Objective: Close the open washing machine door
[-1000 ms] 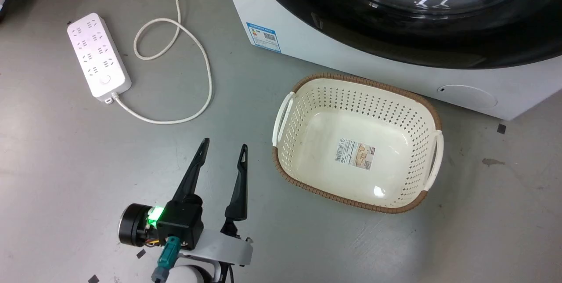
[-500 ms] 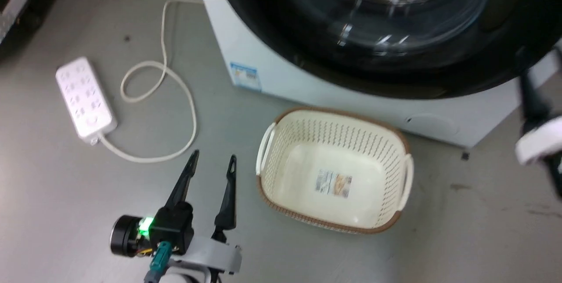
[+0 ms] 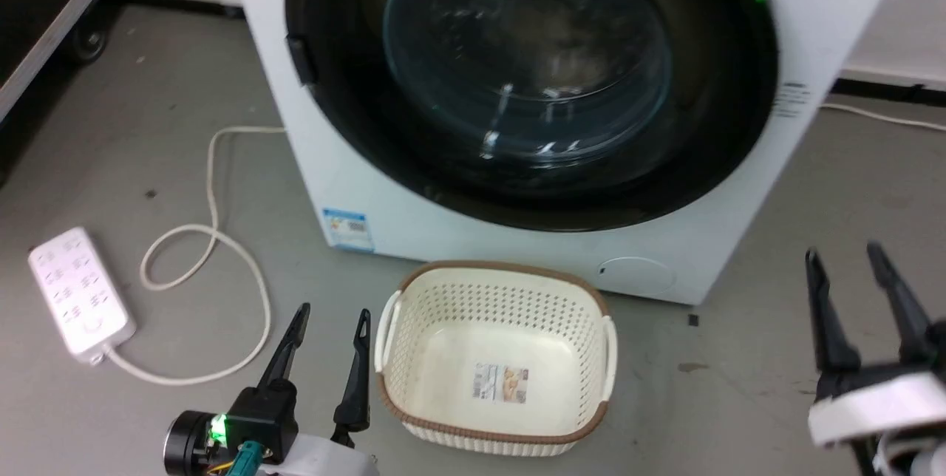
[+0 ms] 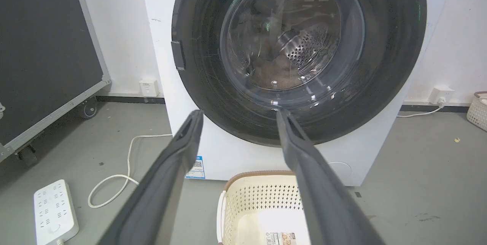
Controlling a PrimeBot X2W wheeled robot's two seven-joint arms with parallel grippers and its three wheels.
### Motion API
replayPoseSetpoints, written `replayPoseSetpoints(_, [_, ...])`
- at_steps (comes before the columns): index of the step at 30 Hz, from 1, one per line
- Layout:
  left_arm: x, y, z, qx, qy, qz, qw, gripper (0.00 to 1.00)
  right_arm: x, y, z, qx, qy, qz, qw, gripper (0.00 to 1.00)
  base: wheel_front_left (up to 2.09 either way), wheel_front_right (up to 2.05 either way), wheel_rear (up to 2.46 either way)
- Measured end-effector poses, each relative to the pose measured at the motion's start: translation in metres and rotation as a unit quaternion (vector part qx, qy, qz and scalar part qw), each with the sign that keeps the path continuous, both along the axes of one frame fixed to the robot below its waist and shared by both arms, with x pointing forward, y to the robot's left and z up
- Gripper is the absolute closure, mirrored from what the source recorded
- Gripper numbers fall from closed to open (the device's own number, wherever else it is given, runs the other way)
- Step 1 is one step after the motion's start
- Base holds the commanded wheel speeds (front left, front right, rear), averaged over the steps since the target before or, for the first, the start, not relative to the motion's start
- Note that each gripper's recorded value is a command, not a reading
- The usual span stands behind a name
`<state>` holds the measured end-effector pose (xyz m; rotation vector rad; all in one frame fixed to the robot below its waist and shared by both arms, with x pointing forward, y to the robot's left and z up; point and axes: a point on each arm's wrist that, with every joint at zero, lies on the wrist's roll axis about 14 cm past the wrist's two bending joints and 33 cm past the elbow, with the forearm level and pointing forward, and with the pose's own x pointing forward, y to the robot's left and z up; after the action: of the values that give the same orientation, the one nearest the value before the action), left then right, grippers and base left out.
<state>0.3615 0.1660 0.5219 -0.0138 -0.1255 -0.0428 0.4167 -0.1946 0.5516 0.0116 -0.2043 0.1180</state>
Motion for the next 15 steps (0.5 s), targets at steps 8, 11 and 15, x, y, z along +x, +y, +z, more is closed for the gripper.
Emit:
replayPoseSetpoints(8, [-0.008,-0.009,-0.006,-0.004,0.009,-0.019,1.0,0.0,-0.046,0.005,-0.022,0.007,0.028,-0.023,0.999,0.0,0.0,0.0,0.0])
replayPoseSetpoints(11, [-0.01,-0.01,-0.007,-0.004,0.011,-0.025,1.0,0.0,-0.056,0.006,-0.029,0.005,0.037,-0.025,0.999,0.0,0.0,0.0,0.0])
replayPoseSetpoints(15, [-0.009,-0.01,-0.006,-0.008,0.009,-0.028,1.0,0.0,-0.062,0.006,-0.031,0.005,0.041,-0.028,0.999,0.0,0.0,0.0,0.0])
